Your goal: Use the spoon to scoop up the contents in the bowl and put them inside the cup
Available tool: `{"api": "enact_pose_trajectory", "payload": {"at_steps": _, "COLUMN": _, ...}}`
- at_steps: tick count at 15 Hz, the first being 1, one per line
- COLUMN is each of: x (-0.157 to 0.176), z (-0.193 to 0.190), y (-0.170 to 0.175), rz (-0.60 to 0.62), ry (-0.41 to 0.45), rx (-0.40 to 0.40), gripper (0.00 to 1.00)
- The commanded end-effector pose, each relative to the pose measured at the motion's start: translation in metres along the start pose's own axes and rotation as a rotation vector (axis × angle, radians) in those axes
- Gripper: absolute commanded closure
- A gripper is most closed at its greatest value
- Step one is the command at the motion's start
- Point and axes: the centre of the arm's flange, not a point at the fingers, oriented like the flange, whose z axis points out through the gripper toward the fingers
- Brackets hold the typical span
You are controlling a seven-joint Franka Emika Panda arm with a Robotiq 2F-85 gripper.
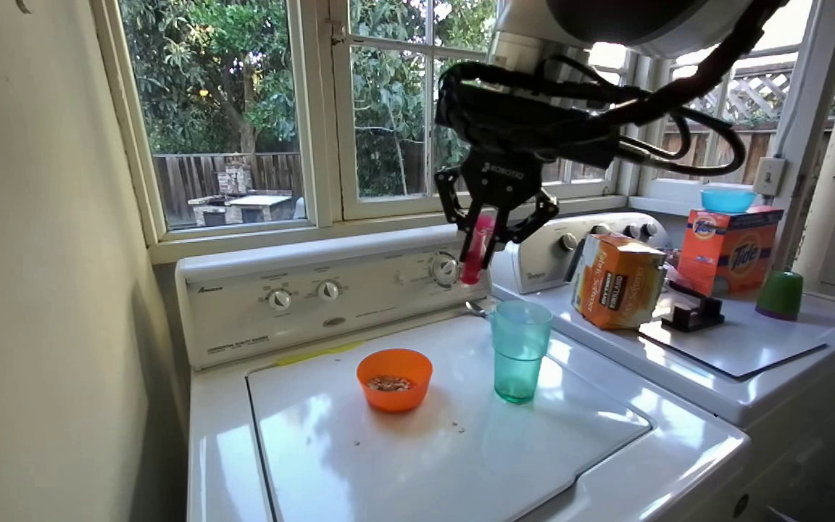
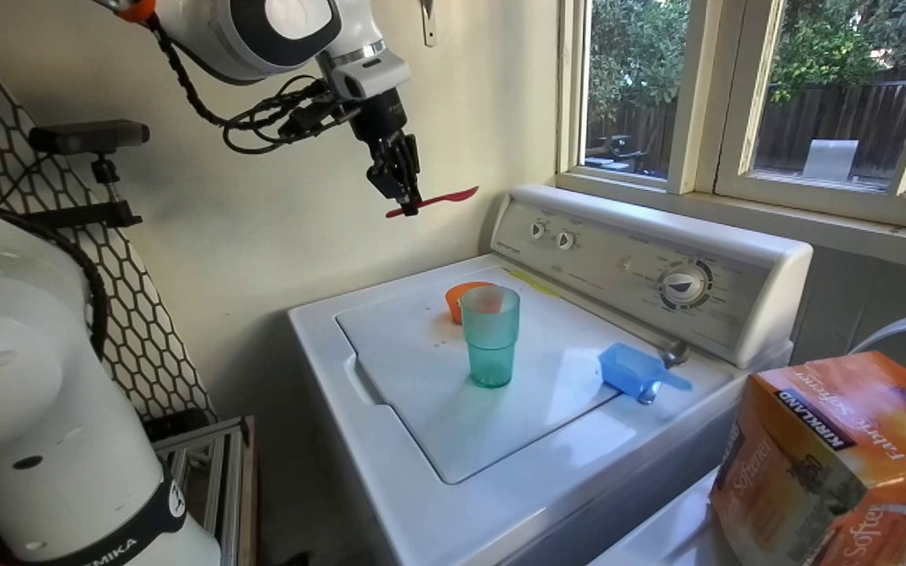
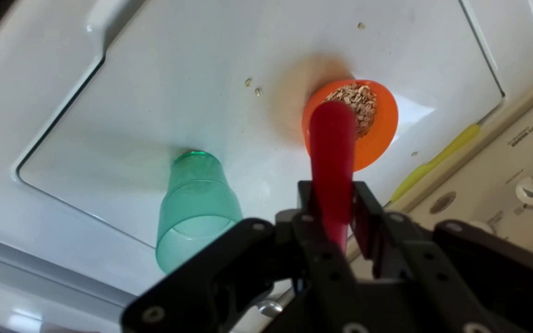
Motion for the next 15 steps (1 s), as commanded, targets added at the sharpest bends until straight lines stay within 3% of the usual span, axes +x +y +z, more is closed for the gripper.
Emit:
{"api": "enact_pose_trajectory", "payload": {"at_steps": 1, "x": 0.027, "z": -0.02, "y": 0.031, "rz": 0.12, "ry": -0.098, "rx": 0.039, "gripper": 0.94}}
{"api": "enact_pose_trajectory", "payload": {"at_steps": 6, "x": 0.058, "z": -0.02, "y": 0.067, "rz": 0.17, "ry": -0.252, "rx": 0.18, "gripper": 0.94}}
{"api": "enact_pose_trajectory", "payload": {"at_steps": 15, "x": 0.082, "z": 0.0, "y": 0.131, "rz": 0.088, "ry": -0.531, "rx": 0.392, "gripper": 0.94}}
